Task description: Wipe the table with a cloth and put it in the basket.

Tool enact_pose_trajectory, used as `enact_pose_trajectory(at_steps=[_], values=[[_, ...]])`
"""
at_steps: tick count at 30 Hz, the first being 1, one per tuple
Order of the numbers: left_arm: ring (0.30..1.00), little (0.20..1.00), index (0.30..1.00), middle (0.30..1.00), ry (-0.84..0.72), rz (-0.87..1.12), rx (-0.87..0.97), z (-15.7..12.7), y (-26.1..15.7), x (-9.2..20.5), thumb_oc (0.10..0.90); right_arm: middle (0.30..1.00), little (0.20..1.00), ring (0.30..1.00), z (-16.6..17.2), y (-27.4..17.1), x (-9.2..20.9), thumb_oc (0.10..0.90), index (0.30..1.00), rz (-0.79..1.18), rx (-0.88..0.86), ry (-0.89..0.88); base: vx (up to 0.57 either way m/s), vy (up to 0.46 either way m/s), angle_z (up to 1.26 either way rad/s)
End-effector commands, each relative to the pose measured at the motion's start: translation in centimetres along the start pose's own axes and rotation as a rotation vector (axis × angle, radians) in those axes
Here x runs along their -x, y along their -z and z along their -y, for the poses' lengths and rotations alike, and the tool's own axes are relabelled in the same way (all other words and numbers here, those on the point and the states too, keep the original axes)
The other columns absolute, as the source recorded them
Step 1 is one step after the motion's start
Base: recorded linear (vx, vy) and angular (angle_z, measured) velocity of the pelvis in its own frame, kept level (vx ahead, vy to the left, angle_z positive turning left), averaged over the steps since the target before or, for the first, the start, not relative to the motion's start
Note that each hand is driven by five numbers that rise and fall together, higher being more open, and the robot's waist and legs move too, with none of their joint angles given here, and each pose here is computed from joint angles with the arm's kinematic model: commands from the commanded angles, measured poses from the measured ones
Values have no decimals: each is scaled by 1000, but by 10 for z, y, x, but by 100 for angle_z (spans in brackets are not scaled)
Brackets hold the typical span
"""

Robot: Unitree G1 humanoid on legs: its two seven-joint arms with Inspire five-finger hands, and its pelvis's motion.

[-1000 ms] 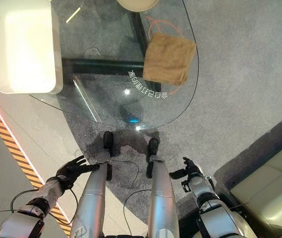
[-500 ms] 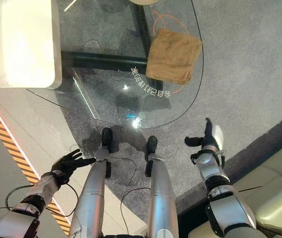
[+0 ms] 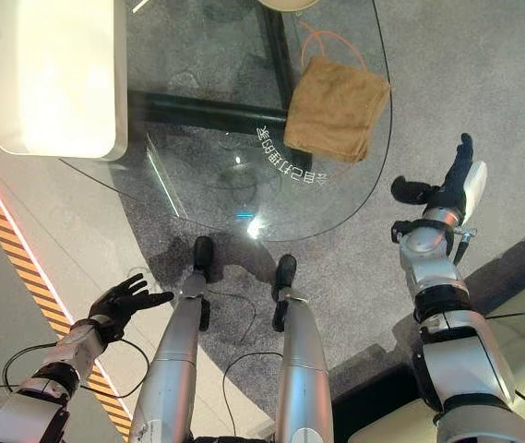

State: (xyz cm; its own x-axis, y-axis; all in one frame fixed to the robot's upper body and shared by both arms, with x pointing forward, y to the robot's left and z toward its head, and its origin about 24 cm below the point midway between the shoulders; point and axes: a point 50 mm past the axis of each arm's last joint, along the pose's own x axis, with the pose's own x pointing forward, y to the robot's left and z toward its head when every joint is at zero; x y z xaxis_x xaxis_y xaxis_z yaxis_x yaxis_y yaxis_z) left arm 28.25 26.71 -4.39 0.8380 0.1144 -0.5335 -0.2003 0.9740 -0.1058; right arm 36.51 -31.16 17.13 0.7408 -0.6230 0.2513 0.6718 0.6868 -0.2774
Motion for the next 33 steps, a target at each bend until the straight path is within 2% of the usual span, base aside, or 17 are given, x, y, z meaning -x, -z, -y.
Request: enact_pose_trajectory(at_steps=[1, 10, 16, 25, 30, 33], values=[[900, 900, 900, 900, -62, -31, 39, -20, 22, 11, 800, 900, 900, 900, 45, -65, -23, 800, 900, 250, -34, 145, 0, 0, 0], [900, 900, 900, 900, -49, -19, 32, -16, 15, 9, 800, 900, 900, 900, 21, -155, -19, 800, 900, 502, 93, 24, 0, 0, 0], [900, 900, 900, 900, -34, -21, 19, -12, 14, 8, 800, 900, 900, 900, 5, -190, -10, 800, 900, 603, 218, -38, 0, 0, 0], [900, 900, 900, 900, -17, -25, 9, -10, 14, 8, 800, 900, 900, 900, -8, -214, -4, 800, 900, 647, 352, -87, 0, 3, 1], [900, 900, 900, 900, -12, -26, -2, -9, 12, 7, 800, 900, 900, 900, -13, -213, -6, 800, 900, 618, 420, -138, 3, -9, 1], [900, 900, 900, 900, -12, -28, -12, -10, 10, 8, 800, 900, 900, 900, -17, -208, -8, 800, 900, 583, 518, -178, 3, -8, 2]])
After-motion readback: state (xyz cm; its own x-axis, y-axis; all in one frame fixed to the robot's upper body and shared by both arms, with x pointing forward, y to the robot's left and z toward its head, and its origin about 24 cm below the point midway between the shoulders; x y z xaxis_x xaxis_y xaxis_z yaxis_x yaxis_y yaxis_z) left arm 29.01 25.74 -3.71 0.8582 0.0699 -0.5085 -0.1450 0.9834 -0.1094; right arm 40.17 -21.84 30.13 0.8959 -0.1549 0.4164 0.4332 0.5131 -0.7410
